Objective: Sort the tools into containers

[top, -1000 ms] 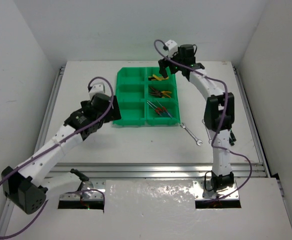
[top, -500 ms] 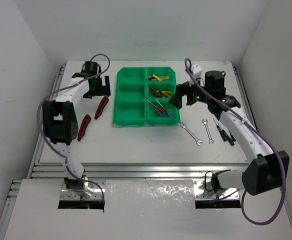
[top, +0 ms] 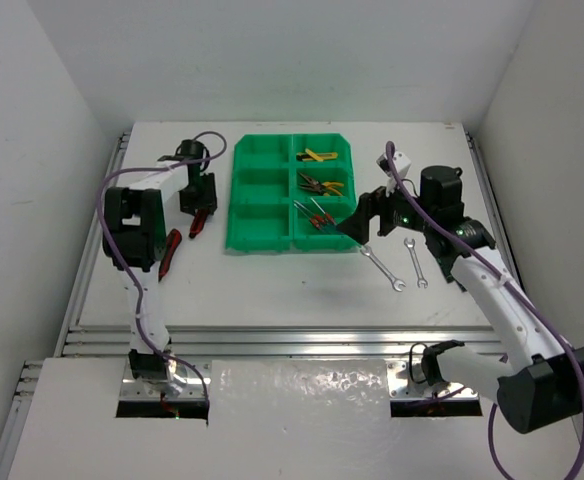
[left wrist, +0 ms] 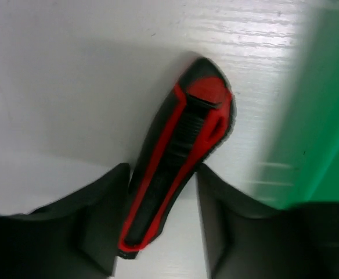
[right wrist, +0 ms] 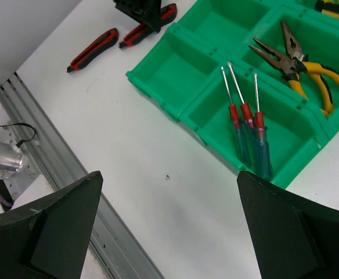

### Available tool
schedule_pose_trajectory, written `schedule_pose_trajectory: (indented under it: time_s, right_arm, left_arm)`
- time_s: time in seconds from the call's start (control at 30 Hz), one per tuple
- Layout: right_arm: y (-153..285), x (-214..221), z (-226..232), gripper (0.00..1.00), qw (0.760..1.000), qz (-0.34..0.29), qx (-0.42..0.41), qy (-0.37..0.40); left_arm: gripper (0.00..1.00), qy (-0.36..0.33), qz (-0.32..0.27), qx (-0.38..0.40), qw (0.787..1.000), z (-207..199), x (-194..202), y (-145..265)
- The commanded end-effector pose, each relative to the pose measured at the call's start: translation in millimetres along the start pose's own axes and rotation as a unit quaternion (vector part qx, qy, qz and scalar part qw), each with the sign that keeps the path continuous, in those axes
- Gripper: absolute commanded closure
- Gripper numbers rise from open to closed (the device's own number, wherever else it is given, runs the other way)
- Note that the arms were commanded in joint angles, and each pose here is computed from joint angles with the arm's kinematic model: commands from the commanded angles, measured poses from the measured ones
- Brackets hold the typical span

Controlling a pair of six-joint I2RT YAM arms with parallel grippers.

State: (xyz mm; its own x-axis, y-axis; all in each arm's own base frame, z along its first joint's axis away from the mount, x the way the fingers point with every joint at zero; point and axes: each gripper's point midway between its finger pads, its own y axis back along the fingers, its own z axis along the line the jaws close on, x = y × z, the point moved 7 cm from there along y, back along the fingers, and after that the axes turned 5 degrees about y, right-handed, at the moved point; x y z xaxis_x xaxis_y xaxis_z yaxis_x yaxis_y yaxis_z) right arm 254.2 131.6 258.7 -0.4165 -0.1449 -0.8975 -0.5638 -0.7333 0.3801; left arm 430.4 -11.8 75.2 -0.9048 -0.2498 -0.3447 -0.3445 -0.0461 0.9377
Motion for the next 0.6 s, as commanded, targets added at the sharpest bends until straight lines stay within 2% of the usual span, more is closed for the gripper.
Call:
schedule_pose_trajectory:
  time_s: [0.0,0.03,0.1,0.17,0.23,0.3,0.4,0.43,0.47,0.5,0.57]
  right_arm:
    - [6,-11,9,0.01,0.999,-0.033,-0.013,0.017]
    - [9,-13,10,0.01,0.999,-0.037,-0.011,0.019]
    - [12,-16,11,0.01,0.999,-0.039,-0.005,0.021]
    - [13,-17,13,0.01,0.999,-0.043,-0.006,0.021]
    - [15,-18,13,0.01,0.999,-0.049,-0.002,0.017]
    - [15,-15,11,0.01,0.999,-0.046,0.01,0.01]
    - [14,-11,4,0.01,0.998,-0.039,0.044,0.0]
    - [14,-10,3,0.01,0.998,-0.038,0.049,-0.002]
    - [14,-9,3,0.01,0.998,-0.037,0.047,-0.002]
    - [14,-8,4,0.01,0.998,-0.038,0.043,-0.003]
    - [13,-6,5,0.01,0.998,-0.038,0.04,-0.007]
  left_arm:
    - [0.59,0.009,0.026,-0.028,0.999,9,6,-23]
    - [0.79,0.013,0.028,-0.037,0.999,10,3,-24]
    - [1.0,0.027,0.0,-0.052,0.998,10,-13,-10]
    - [1.0,0.04,-0.043,-0.077,0.995,14,-30,10]
    - [1.0,0.066,-0.114,-0.074,0.989,10,-63,50]
    - [1.0,0.092,-0.182,-0.035,0.978,-2,-99,89]
    - [1.0,0.128,-0.239,0.062,0.961,-29,-140,120]
    - [1.0,0.11,-0.236,0.141,0.955,-48,-146,125]
    - [1.0,0.098,-0.241,0.179,0.949,-59,-150,123]
    - [1.0,0.071,-0.269,0.229,0.933,-79,-160,128]
    - [1.0,0.026,-0.298,0.254,0.92,-96,-169,122]
